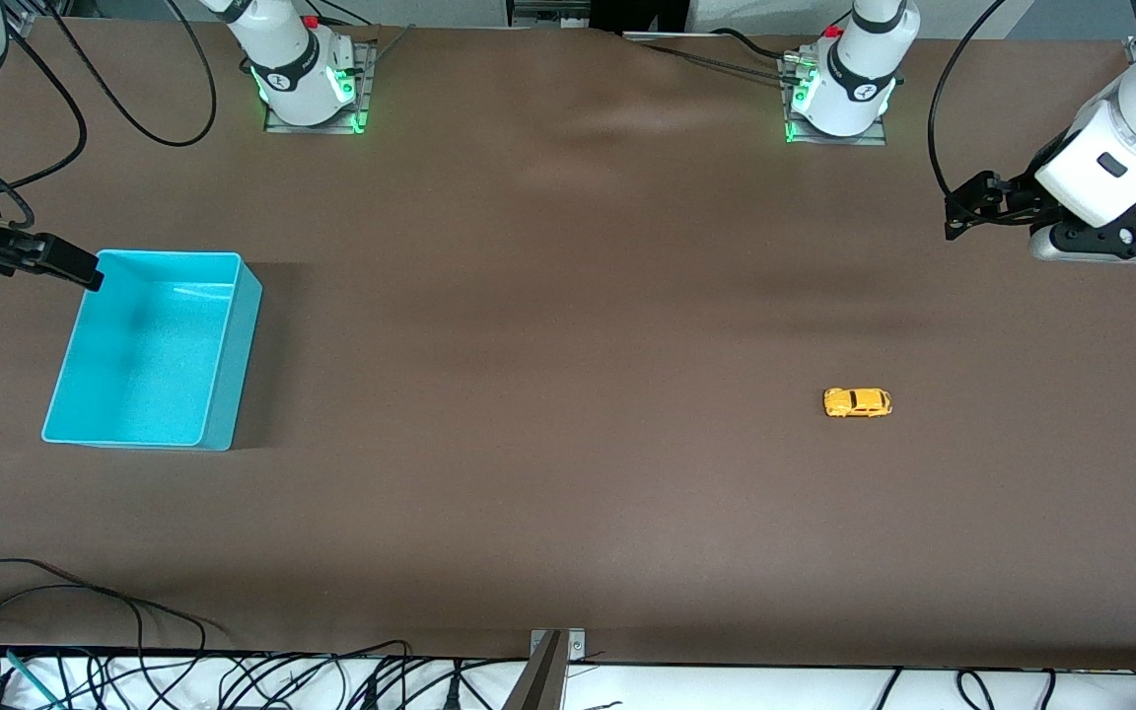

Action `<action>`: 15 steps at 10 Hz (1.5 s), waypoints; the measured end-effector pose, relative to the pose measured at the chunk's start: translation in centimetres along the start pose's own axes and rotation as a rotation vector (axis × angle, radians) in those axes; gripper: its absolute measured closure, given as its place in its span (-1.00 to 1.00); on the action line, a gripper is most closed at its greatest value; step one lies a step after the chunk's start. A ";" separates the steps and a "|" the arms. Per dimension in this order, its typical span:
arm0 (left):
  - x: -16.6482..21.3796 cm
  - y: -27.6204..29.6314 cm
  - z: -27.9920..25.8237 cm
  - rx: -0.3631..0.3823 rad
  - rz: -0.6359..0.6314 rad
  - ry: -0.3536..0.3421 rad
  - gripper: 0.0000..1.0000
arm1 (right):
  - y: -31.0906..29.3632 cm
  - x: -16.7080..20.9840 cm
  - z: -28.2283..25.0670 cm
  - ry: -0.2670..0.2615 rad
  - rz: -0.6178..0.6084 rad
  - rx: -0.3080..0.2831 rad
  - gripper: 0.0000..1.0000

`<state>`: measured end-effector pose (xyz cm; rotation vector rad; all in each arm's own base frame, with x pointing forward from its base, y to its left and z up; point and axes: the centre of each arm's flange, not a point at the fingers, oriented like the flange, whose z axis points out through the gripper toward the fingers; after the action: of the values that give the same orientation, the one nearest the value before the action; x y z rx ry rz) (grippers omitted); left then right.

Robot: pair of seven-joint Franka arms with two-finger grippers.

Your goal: Wind up and store yellow beetle car

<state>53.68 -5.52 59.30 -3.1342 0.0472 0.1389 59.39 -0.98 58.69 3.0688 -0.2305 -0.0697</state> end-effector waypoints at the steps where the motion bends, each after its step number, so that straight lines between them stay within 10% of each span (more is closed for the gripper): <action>1: 0.0 0.0 0.0 0.000 0.000 0.000 -1.00 | 0.1 0.0 0.0 0.000 -0.009 0.000 -1.00; 15: 0.3 0.0 -0.5 -0.001 0.004 0.008 -1.00 | 0.3 -0.3 0.3 -0.027 -0.073 0.001 -1.00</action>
<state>53.98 -5.56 59.76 -3.1359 0.0540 0.1268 59.09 -1.25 58.47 3.0789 -0.1195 -0.1154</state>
